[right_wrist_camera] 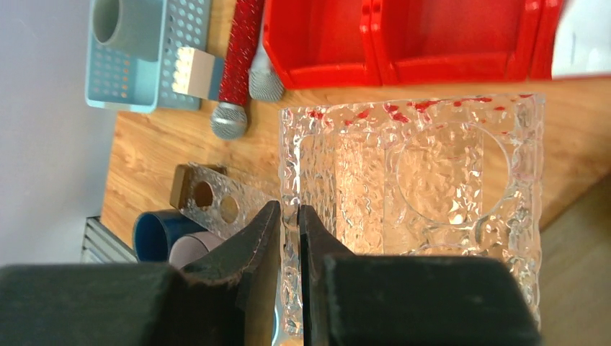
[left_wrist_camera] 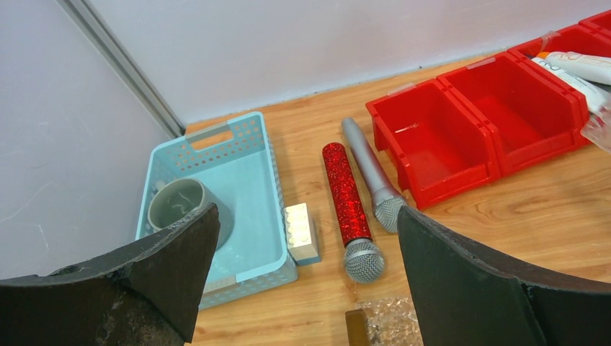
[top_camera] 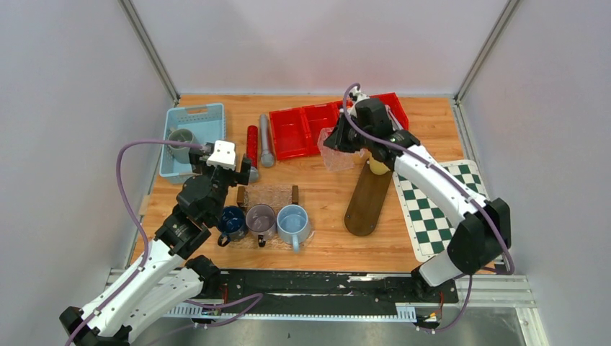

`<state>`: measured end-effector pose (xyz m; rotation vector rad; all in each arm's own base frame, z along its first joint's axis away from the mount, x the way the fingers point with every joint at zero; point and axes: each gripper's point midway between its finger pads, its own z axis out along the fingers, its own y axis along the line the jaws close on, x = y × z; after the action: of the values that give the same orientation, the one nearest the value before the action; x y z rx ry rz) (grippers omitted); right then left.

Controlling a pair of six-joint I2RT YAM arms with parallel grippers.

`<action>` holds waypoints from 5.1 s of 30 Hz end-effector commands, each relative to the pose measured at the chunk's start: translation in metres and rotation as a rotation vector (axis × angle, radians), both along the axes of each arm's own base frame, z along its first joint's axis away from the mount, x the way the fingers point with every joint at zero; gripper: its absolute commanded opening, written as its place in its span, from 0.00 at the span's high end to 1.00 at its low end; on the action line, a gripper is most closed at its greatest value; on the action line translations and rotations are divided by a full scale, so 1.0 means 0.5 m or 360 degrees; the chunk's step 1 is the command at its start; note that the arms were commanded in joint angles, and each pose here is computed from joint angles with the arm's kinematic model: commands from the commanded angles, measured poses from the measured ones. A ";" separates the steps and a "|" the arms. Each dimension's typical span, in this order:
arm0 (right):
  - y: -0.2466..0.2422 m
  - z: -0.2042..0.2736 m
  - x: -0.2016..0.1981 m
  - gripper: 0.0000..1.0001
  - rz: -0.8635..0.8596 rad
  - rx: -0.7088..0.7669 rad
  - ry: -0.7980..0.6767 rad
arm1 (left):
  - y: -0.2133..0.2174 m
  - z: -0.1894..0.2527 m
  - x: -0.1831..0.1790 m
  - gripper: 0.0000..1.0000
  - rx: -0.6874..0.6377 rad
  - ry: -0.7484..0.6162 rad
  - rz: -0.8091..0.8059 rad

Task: Prepare toiletry sets of a toothbrush and toothpaste on the tray
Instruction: Place the toothpaste holder on the tray, then pick up the cup from the storage box.

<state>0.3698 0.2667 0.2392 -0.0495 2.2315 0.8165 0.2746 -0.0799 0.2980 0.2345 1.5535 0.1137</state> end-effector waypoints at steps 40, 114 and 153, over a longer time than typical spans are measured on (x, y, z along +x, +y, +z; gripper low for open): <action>-0.206 -0.215 -0.104 1.00 -0.1139 -0.0392 -0.0001 | 0.003 0.014 0.005 0.00 -0.0028 -0.0043 0.0023; -0.220 -0.227 -0.055 0.84 -0.1208 -0.0049 -0.0041 | 0.007 0.021 0.001 0.00 -0.0025 -0.0058 0.0025; -0.229 0.014 0.105 0.21 -0.0589 -0.0398 -0.0119 | 0.010 0.016 0.003 0.00 -0.0004 -0.0048 0.0042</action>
<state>0.4090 0.1616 0.2524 0.3198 2.1056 0.3605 0.2748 -0.0783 0.2977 0.2285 1.5559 0.1224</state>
